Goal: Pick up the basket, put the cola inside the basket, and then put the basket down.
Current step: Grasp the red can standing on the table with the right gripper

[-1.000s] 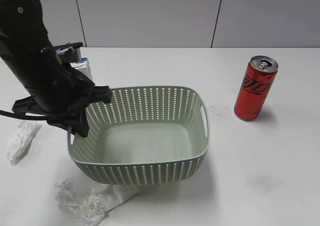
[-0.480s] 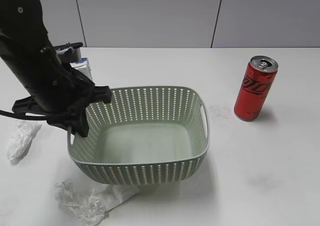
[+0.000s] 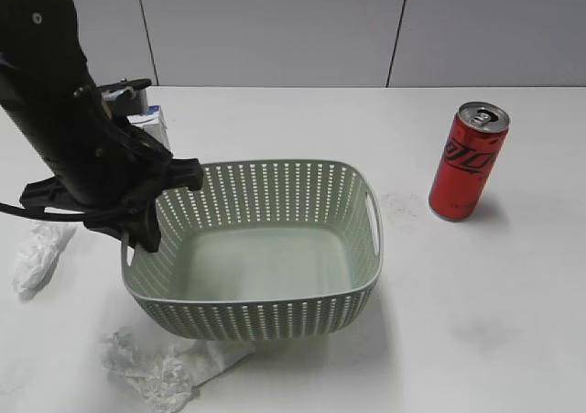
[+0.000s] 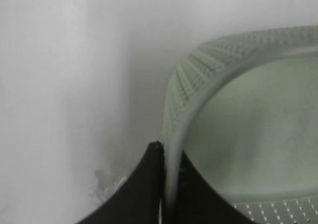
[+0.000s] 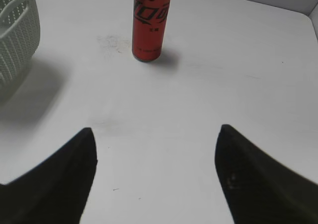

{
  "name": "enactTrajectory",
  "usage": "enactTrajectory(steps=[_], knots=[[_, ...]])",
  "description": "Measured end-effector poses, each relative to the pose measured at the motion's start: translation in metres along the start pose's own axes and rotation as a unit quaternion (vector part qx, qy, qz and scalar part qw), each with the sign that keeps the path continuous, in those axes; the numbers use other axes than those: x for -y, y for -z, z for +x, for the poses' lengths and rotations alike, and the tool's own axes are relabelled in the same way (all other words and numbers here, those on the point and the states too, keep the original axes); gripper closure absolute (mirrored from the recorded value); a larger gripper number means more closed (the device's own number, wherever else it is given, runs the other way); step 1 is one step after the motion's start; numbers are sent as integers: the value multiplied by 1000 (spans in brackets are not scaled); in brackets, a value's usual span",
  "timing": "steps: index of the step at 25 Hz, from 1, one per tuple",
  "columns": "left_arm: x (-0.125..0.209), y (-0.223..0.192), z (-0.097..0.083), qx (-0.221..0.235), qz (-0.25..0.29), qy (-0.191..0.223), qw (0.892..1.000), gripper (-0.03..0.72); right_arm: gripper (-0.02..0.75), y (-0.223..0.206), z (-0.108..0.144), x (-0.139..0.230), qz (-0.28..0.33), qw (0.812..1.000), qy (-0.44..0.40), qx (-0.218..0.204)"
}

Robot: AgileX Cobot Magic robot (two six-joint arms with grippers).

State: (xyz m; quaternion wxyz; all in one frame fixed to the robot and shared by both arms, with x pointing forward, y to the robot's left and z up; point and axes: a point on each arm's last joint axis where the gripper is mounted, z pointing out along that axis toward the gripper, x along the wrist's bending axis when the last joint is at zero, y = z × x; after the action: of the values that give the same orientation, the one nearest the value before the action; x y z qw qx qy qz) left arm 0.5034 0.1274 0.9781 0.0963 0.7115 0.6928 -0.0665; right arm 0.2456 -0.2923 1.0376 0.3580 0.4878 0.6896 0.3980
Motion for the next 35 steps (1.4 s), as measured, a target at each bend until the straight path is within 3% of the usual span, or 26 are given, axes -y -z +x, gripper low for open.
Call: enactTrajectory(steps=[9, 14, 18, 24, 28, 35], knots=[[1, 0, 0, -2, 4, 0, 1000, 692, 173, 1, -1, -2, -10, 1000, 1, 4], [1, 0, 0, -2, 5, 0, 1000, 692, 173, 5, -6, -32, -88, 996, 0, 20], [1, 0, 0, -2, 5, 0, 1000, 692, 173, -8, -12, -63, -104, 994, 1, 27], [1, 0, 0, -2, 5, 0, 1000, 692, 172, -54, -22, -113, -32, 999, -20, 18], [1, 0, 0, -2, 5, 0, 1000, 692, 130, -96, -29, -152, 30, 998, -45, 8], [1, 0, 0, -3, 5, 0, 1000, 692, 112, -190, -38, -190, 179, 982, -58, -15]])
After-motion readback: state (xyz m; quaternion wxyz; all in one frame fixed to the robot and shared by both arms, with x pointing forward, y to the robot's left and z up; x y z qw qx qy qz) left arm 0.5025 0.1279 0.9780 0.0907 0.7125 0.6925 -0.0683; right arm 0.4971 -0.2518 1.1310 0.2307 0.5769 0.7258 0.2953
